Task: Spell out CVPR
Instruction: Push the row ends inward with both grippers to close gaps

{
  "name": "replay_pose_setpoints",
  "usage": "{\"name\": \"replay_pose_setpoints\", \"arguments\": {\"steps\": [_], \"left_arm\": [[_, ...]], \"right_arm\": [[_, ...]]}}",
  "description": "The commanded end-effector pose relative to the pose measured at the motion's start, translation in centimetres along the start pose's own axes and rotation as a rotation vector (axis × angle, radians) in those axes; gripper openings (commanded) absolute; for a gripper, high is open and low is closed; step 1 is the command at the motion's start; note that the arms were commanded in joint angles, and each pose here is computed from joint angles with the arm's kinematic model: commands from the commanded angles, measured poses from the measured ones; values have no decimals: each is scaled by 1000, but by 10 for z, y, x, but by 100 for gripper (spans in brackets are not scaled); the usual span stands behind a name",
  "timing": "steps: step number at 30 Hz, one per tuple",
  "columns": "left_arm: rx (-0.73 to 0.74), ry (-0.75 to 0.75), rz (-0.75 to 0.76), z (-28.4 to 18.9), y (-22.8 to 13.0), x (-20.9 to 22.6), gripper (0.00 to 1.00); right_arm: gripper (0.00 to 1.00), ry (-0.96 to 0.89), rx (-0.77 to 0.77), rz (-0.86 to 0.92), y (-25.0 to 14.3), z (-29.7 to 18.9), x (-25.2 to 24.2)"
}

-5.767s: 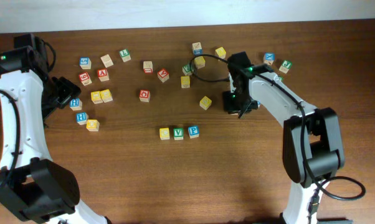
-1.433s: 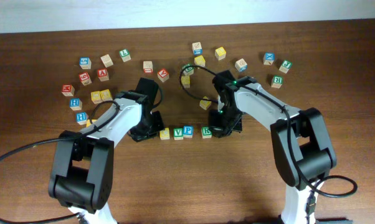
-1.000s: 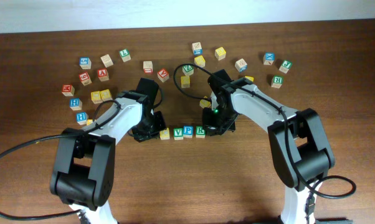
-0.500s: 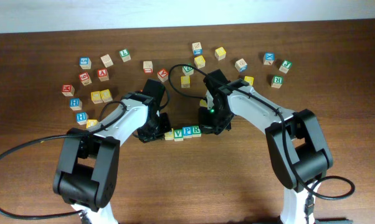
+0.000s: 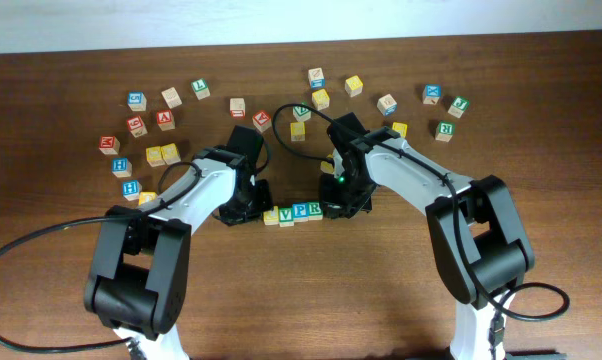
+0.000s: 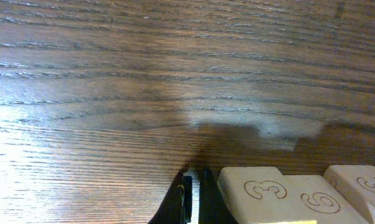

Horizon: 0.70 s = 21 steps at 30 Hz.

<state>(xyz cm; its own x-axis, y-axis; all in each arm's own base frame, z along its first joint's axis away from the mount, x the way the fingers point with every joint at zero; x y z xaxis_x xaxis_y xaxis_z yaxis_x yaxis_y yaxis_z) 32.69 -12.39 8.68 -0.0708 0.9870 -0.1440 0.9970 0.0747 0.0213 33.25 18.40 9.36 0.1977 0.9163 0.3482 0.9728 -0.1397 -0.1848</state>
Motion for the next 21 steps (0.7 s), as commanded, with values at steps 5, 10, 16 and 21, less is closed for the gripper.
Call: {"name": "replay_pose_setpoints", "arguments": {"steps": [5, 10, 16, 21], "left_arm": [[23, -42, 8, 15, 2, 0, 0], [16, -45, 9, 14, 3, -1, 0], [-10, 48, 8, 14, 5, 8, 6], [-33, 151, 7, 6, 10, 14, 21]], "right_arm": [[4, 5, 16, 34, -3, 3, 1], [4, 3, 19, 45, -5, 4, 4], [4, -28, 4, 45, -6, 6, 3], [10, -78, -32, 34, -3, 5, -1]]}}
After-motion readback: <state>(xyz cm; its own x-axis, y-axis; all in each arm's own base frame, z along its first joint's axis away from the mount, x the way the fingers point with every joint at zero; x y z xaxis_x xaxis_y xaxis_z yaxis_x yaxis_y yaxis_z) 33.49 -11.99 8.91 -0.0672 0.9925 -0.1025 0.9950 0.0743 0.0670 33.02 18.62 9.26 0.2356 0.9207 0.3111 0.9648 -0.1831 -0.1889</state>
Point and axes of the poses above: each gripper's point midway between its finger pads, its own z axis out along the fingers, its own x axis along the line the jaws close on, y = z × x, the point moved 9 cm from there along -z, back along the fingers, and after that the axes turned 6 degrees about z, right-handed, at the moved point
